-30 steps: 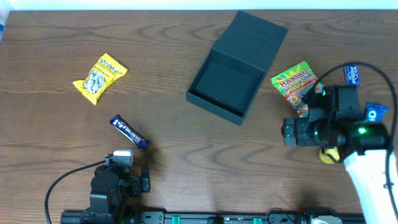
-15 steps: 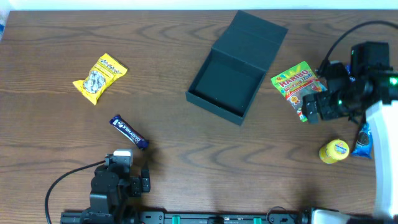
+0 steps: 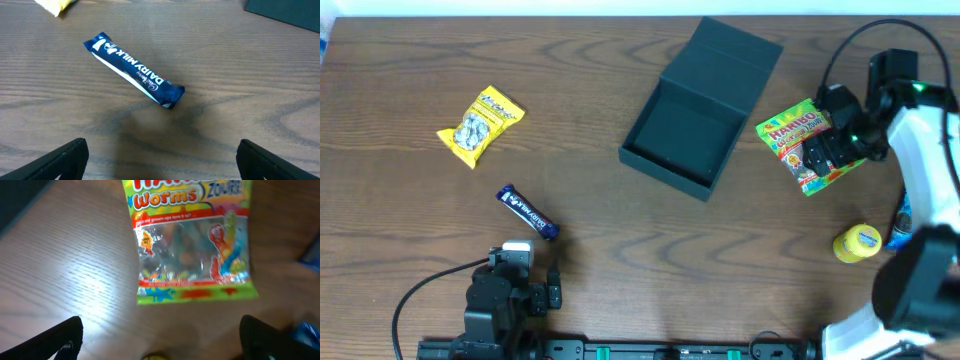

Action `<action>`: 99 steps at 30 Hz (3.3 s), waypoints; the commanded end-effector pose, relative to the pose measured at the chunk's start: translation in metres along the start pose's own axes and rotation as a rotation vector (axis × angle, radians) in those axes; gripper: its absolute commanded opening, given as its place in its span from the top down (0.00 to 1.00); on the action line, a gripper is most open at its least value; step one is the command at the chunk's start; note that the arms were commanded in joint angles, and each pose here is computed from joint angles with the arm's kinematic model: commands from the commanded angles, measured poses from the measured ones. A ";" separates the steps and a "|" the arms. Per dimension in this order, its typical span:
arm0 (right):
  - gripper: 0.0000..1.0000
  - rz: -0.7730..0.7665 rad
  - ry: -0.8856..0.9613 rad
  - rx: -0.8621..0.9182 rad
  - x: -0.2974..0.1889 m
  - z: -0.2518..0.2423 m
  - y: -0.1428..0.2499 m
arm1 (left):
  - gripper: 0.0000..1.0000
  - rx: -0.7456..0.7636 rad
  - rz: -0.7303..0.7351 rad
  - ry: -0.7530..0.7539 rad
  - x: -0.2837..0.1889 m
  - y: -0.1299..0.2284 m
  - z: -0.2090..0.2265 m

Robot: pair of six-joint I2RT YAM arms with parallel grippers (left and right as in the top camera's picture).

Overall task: Pack container
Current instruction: 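Move the right gripper over the Haribo Worms bag, then lower the right gripper and pinch the Haribo bag's top edge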

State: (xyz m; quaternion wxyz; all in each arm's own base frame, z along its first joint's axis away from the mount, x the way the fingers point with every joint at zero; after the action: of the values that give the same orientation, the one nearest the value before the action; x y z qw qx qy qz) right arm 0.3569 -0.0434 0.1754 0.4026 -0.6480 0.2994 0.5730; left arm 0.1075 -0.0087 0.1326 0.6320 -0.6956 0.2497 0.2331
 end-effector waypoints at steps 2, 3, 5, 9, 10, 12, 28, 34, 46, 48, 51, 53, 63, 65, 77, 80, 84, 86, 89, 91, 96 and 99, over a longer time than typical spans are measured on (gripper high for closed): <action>0.01 0.024 -0.003 -0.066 0.019 -0.018 -0.014 | 0.05 0.005 0.052 -0.023 0.008 0.013 0.003; 0.01 0.028 -0.007 -0.066 0.024 -0.021 -0.018 | 0.05 0.005 0.052 -0.023 0.008 0.013 0.003; 0.01 0.037 -0.006 -0.066 0.033 -0.029 -0.025 | 0.05 0.005 0.052 -0.023 0.008 0.013 0.003; 0.01 0.073 0.017 -0.079 0.047 -0.040 -0.034 | 0.05 0.005 0.052 -0.023 0.008 0.013 0.003; 0.01 0.084 0.026 -0.082 0.050 -0.041 -0.035 | 0.05 0.005 0.052 -0.023 0.008 0.013 0.003; 0.01 0.112 0.045 -0.087 0.056 -0.045 -0.035 | 0.05 0.005 0.052 -0.023 0.008 0.013 0.003; 0.01 0.152 0.023 -0.130 0.091 -0.034 -0.046 | 0.05 0.005 0.052 -0.023 0.008 0.013 0.003; 0.01 0.182 0.004 -0.139 0.105 -0.030 -0.045 | 0.05 0.005 0.052 -0.023 0.008 0.013 0.003; 0.09 0.180 0.006 -0.140 0.106 -0.028 -0.046 | 0.05 0.005 0.052 -0.023 0.008 0.013 0.003; 0.14 0.194 0.011 -0.141 0.106 -0.028 -0.045 | 0.05 0.005 0.052 -0.023 0.008 0.013 0.003; 0.23 0.200 0.020 -0.128 0.106 -0.028 -0.045 | 0.05 0.005 0.052 -0.023 0.008 0.013 0.003; 0.31 0.200 0.020 -0.132 0.106 -0.027 -0.046 | 0.05 0.005 0.052 -0.023 0.008 0.013 0.003; 0.55 0.211 0.013 -0.111 0.106 -0.024 -0.044 | 0.05 0.005 0.052 -0.023 0.008 0.013 0.003; 0.58 0.212 0.012 -0.111 0.106 -0.024 -0.044 | 0.05 0.005 0.052 -0.023 0.008 0.013 0.003; 0.39 0.219 0.008 -0.092 0.105 -0.023 -0.043 | 0.05 0.005 0.052 -0.023 0.008 0.013 0.003; 0.59 0.220 0.007 -0.092 0.105 -0.022 -0.043 | 0.05 0.005 0.052 -0.023 0.008 0.013 0.003; 0.89 0.220 0.007 -0.093 0.106 -0.021 -0.044 | 0.04 0.005 0.052 -0.023 0.008 0.013 0.003; 0.90 0.220 0.007 -0.093 0.106 -0.021 -0.044 | 0.05 0.005 0.052 -0.023 0.008 0.013 0.003; 0.97 0.220 0.007 -0.093 0.106 -0.021 -0.044 | 0.05 0.005 0.052 -0.023 0.008 0.013 0.003; 0.98 0.220 0.008 -0.090 0.106 -0.021 -0.044 | 0.05 0.005 0.052 -0.023 0.008 0.013 0.003; 0.99 0.221 0.010 -0.068 0.105 -0.021 -0.044 | 0.04 0.005 0.052 -0.023 0.008 0.013 0.003; 0.99 0.227 0.008 -0.071 0.101 -0.017 -0.044 | 0.05 0.005 0.052 -0.023 0.008 0.013 0.003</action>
State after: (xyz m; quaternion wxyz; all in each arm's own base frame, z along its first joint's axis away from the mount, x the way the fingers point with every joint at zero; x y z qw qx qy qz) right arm 0.4210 -0.0384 0.0859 0.3088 -0.6329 0.3540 0.6154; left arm 0.1075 -0.0087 0.1326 0.6320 -0.6956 0.2497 0.2331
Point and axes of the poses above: each gripper's point midway between its finger pads, its own x axis out along the fingers, its own z axis along the line the jaws close on, y = z × x, the point moved 7 cm from there along -x, back along the fingers, and after that the axes turned 6 degrees about -x, right-handed, at the moved point
